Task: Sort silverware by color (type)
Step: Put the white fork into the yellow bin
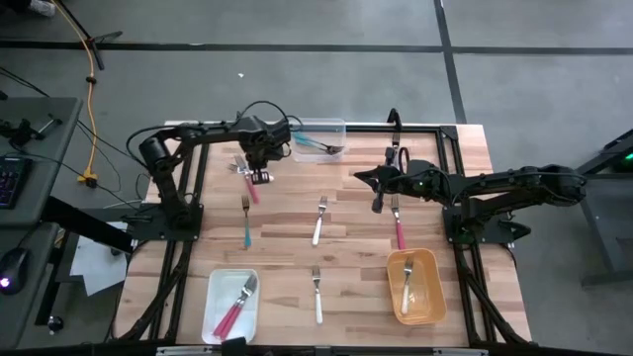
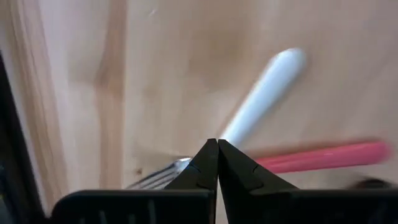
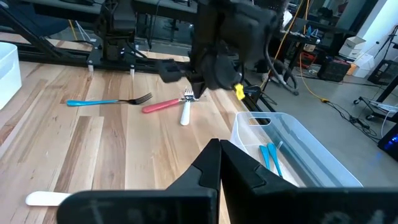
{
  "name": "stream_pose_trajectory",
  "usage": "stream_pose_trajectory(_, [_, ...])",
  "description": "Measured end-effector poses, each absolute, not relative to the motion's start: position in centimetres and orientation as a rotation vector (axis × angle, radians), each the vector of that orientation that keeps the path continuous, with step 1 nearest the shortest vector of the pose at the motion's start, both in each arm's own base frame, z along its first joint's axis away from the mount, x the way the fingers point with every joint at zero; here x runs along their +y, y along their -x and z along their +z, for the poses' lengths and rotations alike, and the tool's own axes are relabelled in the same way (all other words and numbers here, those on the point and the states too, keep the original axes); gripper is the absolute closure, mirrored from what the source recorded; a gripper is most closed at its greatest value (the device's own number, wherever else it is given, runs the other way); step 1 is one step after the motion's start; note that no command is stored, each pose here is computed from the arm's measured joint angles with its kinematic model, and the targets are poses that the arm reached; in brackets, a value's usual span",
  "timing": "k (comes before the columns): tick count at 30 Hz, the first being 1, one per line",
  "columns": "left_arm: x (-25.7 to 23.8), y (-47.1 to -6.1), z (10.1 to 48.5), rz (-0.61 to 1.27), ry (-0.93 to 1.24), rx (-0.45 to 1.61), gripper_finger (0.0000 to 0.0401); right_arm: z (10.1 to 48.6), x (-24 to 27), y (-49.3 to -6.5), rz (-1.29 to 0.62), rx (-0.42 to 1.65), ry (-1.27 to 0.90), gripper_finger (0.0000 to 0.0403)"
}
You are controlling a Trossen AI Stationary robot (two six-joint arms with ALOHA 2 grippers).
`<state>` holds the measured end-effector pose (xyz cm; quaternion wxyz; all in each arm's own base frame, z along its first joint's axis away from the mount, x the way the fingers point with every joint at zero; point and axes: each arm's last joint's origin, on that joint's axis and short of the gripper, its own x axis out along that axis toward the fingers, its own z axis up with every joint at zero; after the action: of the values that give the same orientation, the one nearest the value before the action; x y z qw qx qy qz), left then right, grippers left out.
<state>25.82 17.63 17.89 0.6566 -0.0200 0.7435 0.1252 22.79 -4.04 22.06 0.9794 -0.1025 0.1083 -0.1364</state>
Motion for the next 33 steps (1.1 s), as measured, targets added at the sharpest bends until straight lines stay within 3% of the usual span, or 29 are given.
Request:
stream_pose_trajectory(7, [14.0, -27.5, 19.3, 0.201, -0.048, 1.622, 0.0368, 22.1, -4.0, -22.8, -0.273, 0.217, 0.206, 0.0402])
stream_pose_trajectory(15, [12.4, -29.8, 16.9, 0.177, -0.186, 1.652, 0.0281, 22.1, -3.9, -22.8, -0.239, 0.209, 0.2, 0.0402])
stream_pose_trajectory(20, [13.4, -29.6, 15.4, 0.167, -0.202, 1.728, 0.0252, 22.1, -3.9, -22.8, -0.238, 0.207, 0.202, 0.0402])
stream_pose_trajectory(26, [14.6, -29.6, 13.9, 0.164, -0.19, 1.748, 0.025, 22.1, -3.9, -22.8, -0.238, 0.206, 0.204, 0.0402])
stream_pose_trajectory(33, [15.0, -29.5, 12.4, 0.101, -0.136, 1.788, 0.0296, 22.1, -3.9, -22.8, -0.238, 0.206, 0.204, 0.0402])
